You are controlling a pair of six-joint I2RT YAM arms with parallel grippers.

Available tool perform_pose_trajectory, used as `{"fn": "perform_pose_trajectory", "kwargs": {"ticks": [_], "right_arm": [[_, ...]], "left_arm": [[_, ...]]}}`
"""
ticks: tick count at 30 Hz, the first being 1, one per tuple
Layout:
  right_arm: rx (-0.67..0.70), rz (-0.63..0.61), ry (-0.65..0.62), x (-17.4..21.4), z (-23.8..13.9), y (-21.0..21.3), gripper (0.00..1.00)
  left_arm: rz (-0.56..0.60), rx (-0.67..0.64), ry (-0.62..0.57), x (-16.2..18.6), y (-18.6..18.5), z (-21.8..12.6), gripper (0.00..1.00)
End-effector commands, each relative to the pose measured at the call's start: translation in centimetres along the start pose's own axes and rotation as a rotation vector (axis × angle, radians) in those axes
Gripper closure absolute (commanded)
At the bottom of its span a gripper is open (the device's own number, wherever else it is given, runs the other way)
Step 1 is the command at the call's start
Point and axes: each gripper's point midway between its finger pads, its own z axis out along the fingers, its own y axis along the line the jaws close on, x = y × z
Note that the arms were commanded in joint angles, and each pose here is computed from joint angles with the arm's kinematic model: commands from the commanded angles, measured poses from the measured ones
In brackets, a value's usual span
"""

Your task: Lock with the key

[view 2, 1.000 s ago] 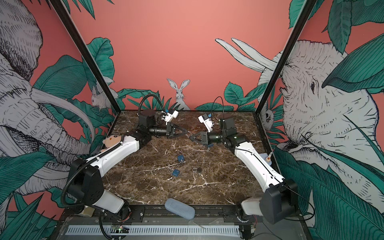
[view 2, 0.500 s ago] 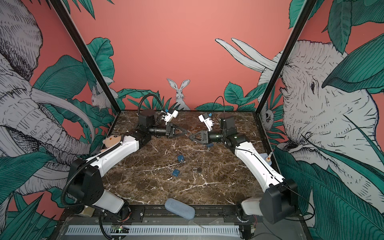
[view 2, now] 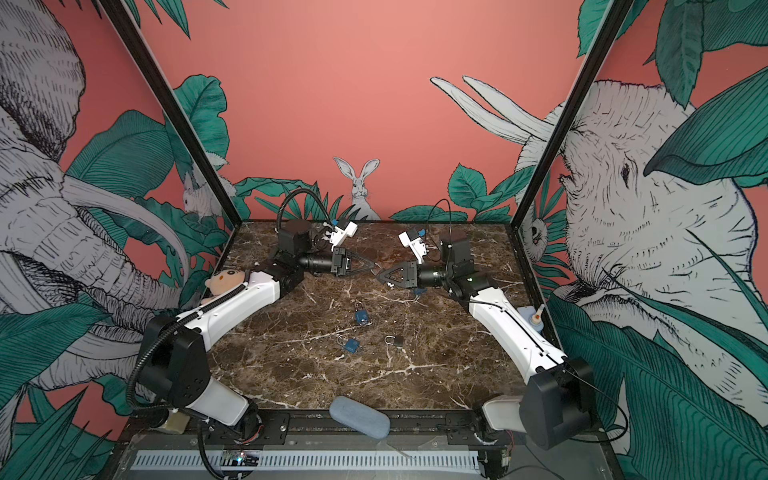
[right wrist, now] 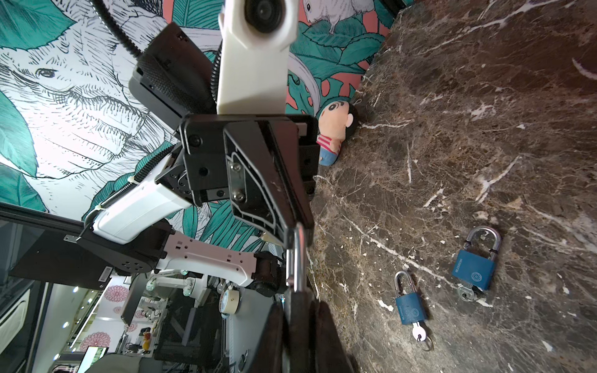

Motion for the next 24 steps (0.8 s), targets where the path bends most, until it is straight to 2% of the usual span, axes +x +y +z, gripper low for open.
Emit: {"fn": "perform_pose_trajectory", "kwargs": {"ticks": [1, 24], "right_arm": [[-0.164, -0.227, -0.045, -1.7, -1.1, 6.4, 1.0], [-0.184, -0.21, -0.073, -2.8, -0.5, 5.9, 1.0]], "left_arm": [[-0.054, -0.028, 0.033, 1.8, 2.1, 0.6, 1.0], [-0.065, -0.001, 0.103, 4.8, 2.1, 2.2, 1.0]]}}
